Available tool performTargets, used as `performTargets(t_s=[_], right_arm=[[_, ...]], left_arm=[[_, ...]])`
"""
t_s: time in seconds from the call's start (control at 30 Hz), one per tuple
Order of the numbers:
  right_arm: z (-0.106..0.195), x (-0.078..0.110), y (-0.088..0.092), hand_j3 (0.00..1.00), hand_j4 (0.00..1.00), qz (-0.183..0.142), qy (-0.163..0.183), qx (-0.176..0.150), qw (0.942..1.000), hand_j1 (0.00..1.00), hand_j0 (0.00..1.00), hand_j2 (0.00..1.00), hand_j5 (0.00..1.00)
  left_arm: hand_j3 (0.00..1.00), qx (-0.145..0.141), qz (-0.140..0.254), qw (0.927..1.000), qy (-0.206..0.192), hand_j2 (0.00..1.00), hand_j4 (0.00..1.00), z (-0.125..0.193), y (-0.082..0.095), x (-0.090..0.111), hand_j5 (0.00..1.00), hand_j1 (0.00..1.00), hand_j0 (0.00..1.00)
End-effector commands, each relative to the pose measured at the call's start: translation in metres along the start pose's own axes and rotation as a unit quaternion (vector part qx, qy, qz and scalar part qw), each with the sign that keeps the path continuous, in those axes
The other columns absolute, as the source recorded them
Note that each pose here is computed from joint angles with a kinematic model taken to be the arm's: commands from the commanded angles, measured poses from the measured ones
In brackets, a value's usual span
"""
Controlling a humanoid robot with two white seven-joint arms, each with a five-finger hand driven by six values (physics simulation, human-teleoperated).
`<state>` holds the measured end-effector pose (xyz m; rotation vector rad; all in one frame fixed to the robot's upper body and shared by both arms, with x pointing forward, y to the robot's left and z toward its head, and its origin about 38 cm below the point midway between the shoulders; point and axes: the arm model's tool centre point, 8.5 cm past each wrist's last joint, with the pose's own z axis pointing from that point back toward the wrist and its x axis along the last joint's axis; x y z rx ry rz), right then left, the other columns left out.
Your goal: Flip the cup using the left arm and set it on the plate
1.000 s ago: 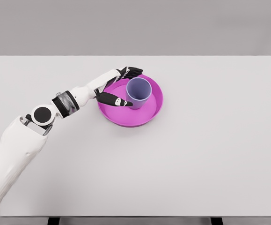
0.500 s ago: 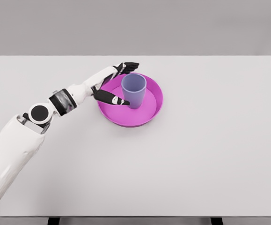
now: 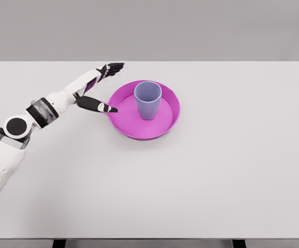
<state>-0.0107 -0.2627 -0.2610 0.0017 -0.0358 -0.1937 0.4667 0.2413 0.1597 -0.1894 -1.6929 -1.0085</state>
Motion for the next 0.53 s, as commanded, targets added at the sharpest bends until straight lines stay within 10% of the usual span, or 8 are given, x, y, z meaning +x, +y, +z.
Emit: performTargets(t_s=[0.0,0.2,0.5], right_arm=[[0.000,0.000,0.000,1.00,1.00,0.000,0.000,0.000,1.0000,1.00,1.00,1.00,1.00],[0.000,0.000,0.000,1.00,1.00,0.000,0.000,0.000,1.0000,1.00,1.00,1.00,1.00],[0.000,0.000,0.000,1.00,1.00,0.000,0.000,-0.001,1.0000,1.00,1.00,1.00,1.00]], left_arm=[[1.00,0.023,-0.033,0.9991,-0.016,1.00,1.00,0.023,0.031,0.005,1.00,1.00,1.00],[1.00,0.015,-0.139,0.9886,-0.055,1.00,1.00,0.084,0.064,0.011,1.00,1.00,1.00],[1.00,0.008,-0.150,0.9879,-0.039,1.00,1.00,0.096,0.068,0.007,1.00,1.00,1.00]])
